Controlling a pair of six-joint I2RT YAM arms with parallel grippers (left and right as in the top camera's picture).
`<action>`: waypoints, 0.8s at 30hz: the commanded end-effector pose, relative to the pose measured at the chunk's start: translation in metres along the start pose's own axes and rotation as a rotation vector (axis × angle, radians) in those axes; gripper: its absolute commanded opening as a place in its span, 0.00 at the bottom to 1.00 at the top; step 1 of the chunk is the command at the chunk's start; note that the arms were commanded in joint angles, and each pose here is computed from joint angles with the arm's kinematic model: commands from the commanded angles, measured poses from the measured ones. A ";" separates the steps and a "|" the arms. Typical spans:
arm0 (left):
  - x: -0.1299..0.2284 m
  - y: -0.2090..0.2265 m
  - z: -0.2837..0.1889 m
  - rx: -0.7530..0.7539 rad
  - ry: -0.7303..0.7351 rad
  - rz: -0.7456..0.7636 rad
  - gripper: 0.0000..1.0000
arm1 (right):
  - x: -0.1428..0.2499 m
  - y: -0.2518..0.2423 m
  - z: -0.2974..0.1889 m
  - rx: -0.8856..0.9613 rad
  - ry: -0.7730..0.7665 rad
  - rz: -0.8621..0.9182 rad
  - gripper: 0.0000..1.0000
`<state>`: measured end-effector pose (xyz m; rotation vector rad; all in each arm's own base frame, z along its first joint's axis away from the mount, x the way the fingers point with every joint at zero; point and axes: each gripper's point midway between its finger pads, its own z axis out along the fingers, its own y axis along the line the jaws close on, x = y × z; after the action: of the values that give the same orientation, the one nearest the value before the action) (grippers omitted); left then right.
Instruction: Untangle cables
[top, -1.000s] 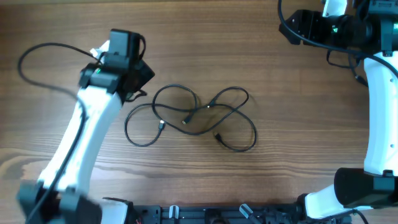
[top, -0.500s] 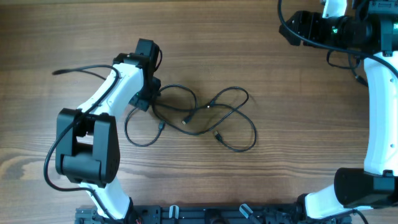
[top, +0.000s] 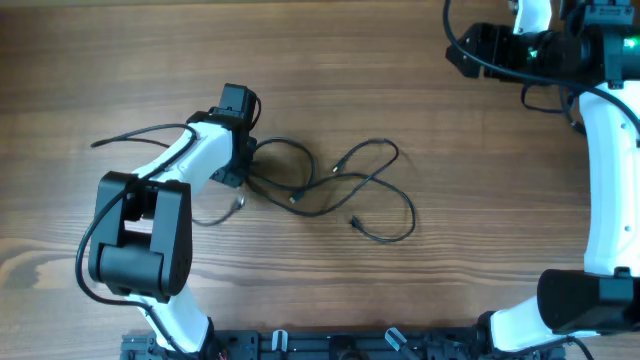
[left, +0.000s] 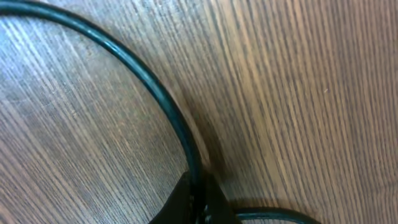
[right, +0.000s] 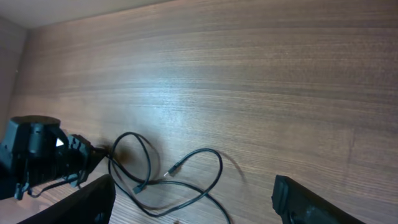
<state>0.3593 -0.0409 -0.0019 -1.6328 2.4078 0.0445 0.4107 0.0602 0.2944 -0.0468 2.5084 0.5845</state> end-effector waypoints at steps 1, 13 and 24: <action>-0.003 -0.006 -0.013 0.048 0.018 0.252 0.04 | 0.005 -0.006 0.009 0.011 0.025 -0.001 0.83; -0.004 -0.081 -0.344 1.125 -0.054 0.474 0.04 | 0.010 0.053 0.018 -0.177 0.042 -0.131 0.82; -0.023 -0.061 -0.442 1.414 0.139 -0.001 0.04 | 0.055 0.171 0.029 -0.443 0.123 -0.402 0.82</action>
<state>0.3494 -0.1138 0.4213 -0.7189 1.7243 -1.2409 0.3644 0.2145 0.3117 -0.6586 2.3673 0.8911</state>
